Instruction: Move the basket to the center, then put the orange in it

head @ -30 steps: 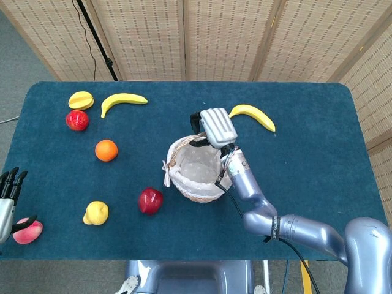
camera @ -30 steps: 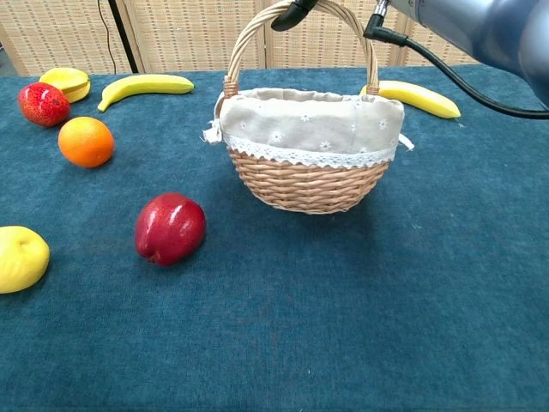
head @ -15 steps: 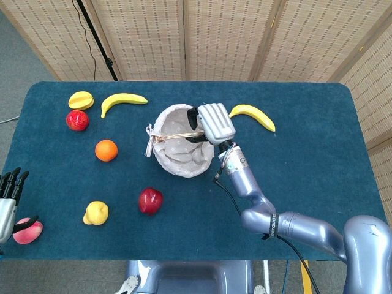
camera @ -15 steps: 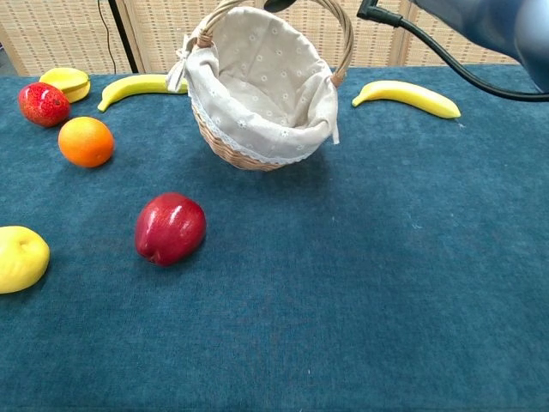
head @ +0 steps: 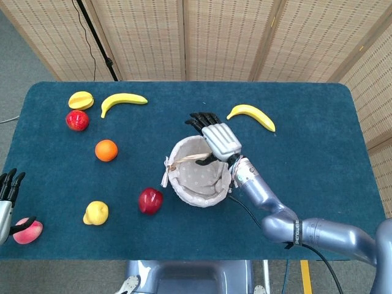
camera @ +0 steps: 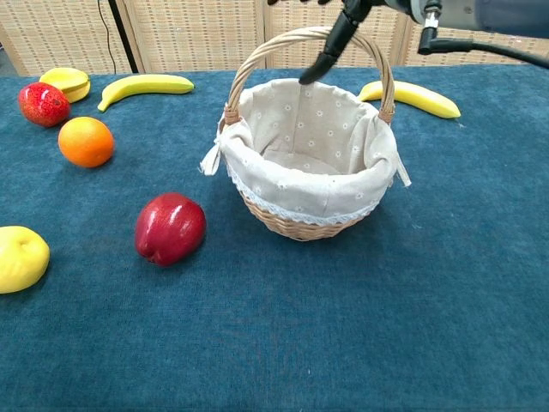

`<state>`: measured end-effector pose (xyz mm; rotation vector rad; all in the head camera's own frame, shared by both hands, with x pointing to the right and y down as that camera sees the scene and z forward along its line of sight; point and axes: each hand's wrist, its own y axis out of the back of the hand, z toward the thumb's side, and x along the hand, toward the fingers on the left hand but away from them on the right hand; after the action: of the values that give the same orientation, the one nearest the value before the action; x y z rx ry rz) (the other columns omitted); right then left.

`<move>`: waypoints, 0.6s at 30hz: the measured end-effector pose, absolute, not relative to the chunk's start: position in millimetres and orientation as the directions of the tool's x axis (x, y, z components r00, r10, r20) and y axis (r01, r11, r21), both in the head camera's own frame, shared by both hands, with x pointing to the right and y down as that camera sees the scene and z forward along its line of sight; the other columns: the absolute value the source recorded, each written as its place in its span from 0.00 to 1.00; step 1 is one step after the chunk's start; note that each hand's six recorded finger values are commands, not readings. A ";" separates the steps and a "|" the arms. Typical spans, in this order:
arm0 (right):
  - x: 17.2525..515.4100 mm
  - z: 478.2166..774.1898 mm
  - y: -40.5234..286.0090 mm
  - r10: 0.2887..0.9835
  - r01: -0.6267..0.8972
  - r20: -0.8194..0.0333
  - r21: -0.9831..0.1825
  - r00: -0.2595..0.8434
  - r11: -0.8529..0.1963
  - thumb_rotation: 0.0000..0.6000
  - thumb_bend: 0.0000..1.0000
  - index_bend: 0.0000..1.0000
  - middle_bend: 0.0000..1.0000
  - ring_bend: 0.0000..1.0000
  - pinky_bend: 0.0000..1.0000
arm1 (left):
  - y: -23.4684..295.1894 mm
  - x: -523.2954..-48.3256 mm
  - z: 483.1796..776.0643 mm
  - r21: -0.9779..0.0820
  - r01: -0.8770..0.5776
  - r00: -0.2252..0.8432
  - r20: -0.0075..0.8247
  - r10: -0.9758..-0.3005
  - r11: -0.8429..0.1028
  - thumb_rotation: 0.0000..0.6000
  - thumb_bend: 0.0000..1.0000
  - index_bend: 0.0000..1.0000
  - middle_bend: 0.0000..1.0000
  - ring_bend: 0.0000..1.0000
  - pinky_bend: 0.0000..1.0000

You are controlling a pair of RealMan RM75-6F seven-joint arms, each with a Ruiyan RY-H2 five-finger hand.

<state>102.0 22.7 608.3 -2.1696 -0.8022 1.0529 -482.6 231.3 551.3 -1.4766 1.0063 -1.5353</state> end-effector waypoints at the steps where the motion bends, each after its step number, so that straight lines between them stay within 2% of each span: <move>1: 104.7 608.6 24.8 0.710 0.240 -0.491 -0.710 0.505 -0.662 1.00 0.00 0.10 0.03 0.00 0.00 | 231.2 -482.2 551.6 -0.918 0.003 -0.035 0.396 -0.918 -0.396 1.00 0.08 0.00 0.00 0.00 0.00; 8: 119.2 607.5 44.6 0.579 0.121 -0.636 -0.613 0.511 -0.781 1.00 0.00 0.09 0.02 0.00 0.00 | 231.1 -478.8 554.2 -0.917 -0.004 -0.028 0.400 -0.916 -0.400 1.00 0.08 0.00 0.00 0.00 0.00; 14: 129.5 600.7 58.1 0.484 0.038 -0.707 -0.546 0.515 -0.837 1.00 0.00 0.09 0.02 0.00 0.00 | 232.2 -478.1 554.5 -0.917 -0.002 -0.027 0.399 -0.916 -0.399 1.00 0.08 0.00 0.00 0.00 0.00; 18: 137.2 588.7 61.6 0.473 0.022 -0.714 -0.541 0.517 -0.841 1.00 0.00 0.10 0.02 0.00 0.00 | 232.8 -477.0 554.9 -0.917 -0.004 -0.026 0.399 -0.917 -0.399 1.00 0.08 0.00 0.00 0.00 0.00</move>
<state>137.2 61.6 588.7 -2.2902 -0.4043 1.2823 -477.0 232.8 554.9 -1.4914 1.0049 -1.5264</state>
